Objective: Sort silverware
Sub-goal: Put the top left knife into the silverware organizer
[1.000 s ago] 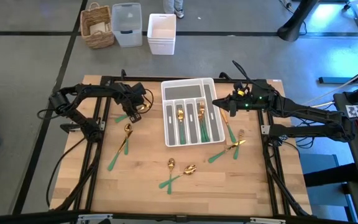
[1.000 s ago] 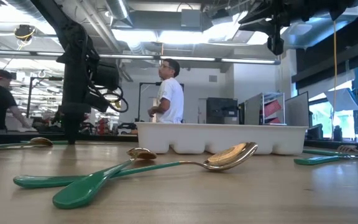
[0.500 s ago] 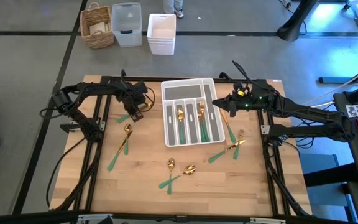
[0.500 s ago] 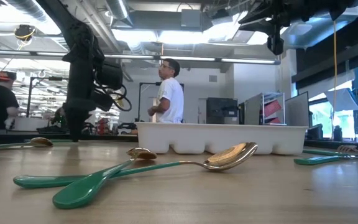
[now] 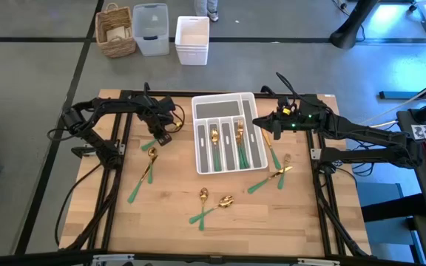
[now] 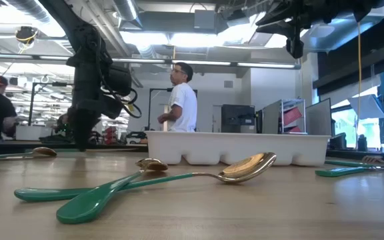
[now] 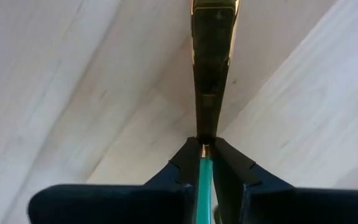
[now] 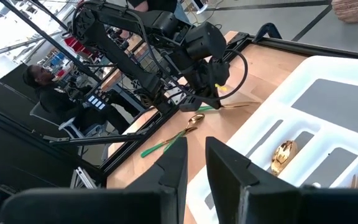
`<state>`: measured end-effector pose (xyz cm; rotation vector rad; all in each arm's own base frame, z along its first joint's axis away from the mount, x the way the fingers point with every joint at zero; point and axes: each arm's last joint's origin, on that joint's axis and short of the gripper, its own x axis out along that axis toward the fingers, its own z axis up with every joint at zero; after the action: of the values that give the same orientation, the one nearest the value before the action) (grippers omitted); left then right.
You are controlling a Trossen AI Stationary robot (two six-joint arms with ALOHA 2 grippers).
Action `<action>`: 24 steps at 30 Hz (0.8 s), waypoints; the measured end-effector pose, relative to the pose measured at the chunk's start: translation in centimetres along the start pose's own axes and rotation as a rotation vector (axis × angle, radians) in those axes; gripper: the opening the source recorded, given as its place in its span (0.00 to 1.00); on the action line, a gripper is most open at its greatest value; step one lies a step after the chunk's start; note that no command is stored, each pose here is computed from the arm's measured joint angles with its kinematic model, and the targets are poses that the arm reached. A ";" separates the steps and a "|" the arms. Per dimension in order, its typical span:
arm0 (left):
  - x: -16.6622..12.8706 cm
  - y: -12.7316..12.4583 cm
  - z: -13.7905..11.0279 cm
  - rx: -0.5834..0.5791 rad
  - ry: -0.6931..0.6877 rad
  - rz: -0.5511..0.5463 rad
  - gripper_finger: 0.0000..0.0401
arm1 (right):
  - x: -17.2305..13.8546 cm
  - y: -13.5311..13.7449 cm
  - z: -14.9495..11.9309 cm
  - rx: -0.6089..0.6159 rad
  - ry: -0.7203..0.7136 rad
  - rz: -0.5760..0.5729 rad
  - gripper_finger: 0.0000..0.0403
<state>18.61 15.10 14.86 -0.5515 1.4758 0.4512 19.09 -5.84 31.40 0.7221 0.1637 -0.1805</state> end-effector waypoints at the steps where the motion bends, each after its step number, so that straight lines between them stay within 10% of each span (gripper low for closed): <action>1: 0.0 0.0 -0.1 -0.003 0.005 0.000 0.05 | 0.0 0.0 0.0 -0.001 0.000 0.000 0.15; 13: -3.0 1.0 -1.2 -0.114 -0.099 -0.031 0.05 | 0.0 0.0 0.0 -0.048 0.000 0.000 0.15; 24: -7.6 -0.6 -3.2 -0.469 -0.264 -0.386 0.04 | 0.0 0.0 0.0 -0.157 0.000 0.000 0.15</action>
<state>16.03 13.03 22.48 -1.0824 0.9777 0.5413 19.09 -5.84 31.40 0.5655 0.1759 -0.1652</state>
